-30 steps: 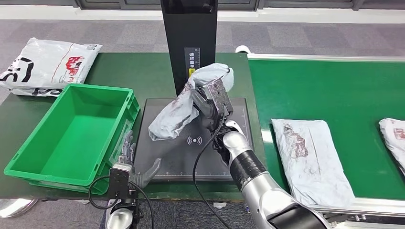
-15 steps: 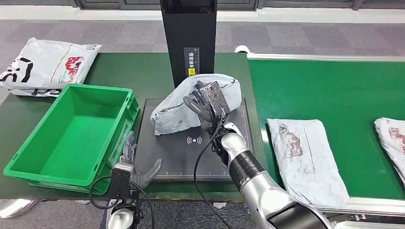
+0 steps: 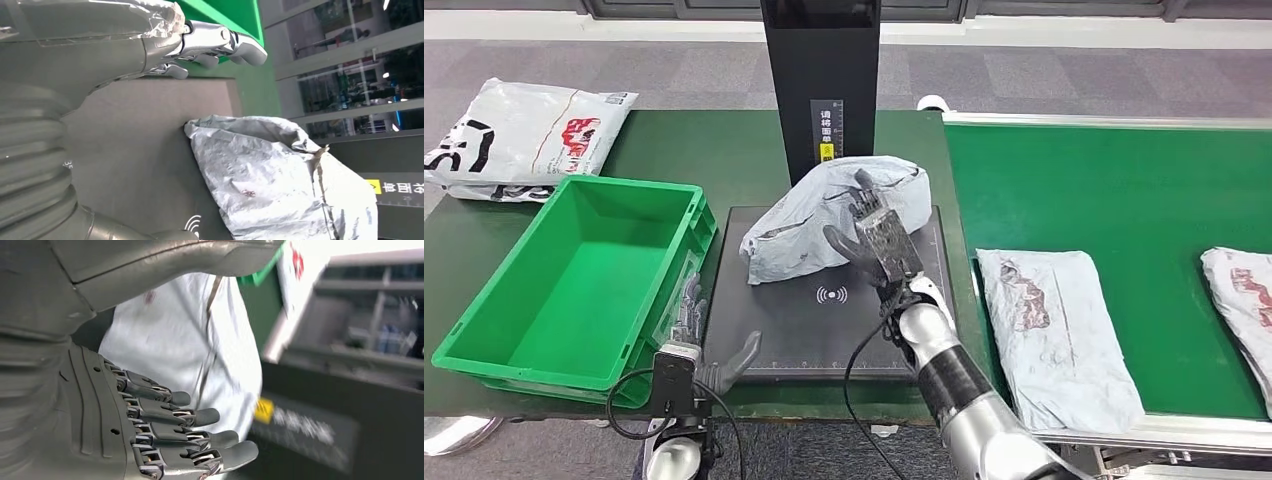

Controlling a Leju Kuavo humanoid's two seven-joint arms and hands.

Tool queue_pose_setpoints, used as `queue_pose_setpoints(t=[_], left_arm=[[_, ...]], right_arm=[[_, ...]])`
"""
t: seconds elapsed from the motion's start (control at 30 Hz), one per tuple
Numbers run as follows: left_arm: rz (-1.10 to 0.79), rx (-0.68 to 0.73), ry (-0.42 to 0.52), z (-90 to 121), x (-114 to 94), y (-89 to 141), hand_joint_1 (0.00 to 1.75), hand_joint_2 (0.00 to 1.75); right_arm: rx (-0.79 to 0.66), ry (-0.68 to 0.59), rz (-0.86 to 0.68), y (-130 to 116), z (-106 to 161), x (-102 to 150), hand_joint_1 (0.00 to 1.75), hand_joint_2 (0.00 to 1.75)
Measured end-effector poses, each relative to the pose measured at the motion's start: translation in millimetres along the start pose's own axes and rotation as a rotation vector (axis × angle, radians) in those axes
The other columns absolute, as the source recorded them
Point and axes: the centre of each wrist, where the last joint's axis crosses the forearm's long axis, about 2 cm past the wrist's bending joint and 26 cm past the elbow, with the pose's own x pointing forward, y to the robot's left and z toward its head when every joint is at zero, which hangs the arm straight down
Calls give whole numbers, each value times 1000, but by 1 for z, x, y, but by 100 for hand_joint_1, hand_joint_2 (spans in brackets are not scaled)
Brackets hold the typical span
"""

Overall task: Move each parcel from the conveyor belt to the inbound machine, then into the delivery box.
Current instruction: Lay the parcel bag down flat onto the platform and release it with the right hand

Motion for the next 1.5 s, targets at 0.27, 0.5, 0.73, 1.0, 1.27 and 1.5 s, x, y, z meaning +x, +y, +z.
queue_pose_setpoints(t=[0.27, 0.5, 0.73, 1.0, 1.27, 1.5], left_arm=[[-7, -3, -8, 7, 2, 7, 0, 175], [-16, -10, -1, 6, 4, 9, 0, 175], [-19, -15, 1, 6, 4, 9, 0, 175], [-741, 99, -140, -4, 22, 1, 0, 175], [-1093, 86, -277, -37, 43, -38, 0, 175], [-1108, 76, -268, -95, 60, -87, 0, 175]], right_arm=[[-166, -254, 106, -5, 68, 41, 0, 175], [-400, -462, 0, -27, 141, 59, 0, 175], [-543, -441, 7, -58, 193, 51, 0, 175], [-611, -333, -73, -76, 218, 29, 0, 175], [-586, -239, -108, -72, 216, 9, 0, 175], [-549, -203, -126, -72, 204, -1, 0, 175]])
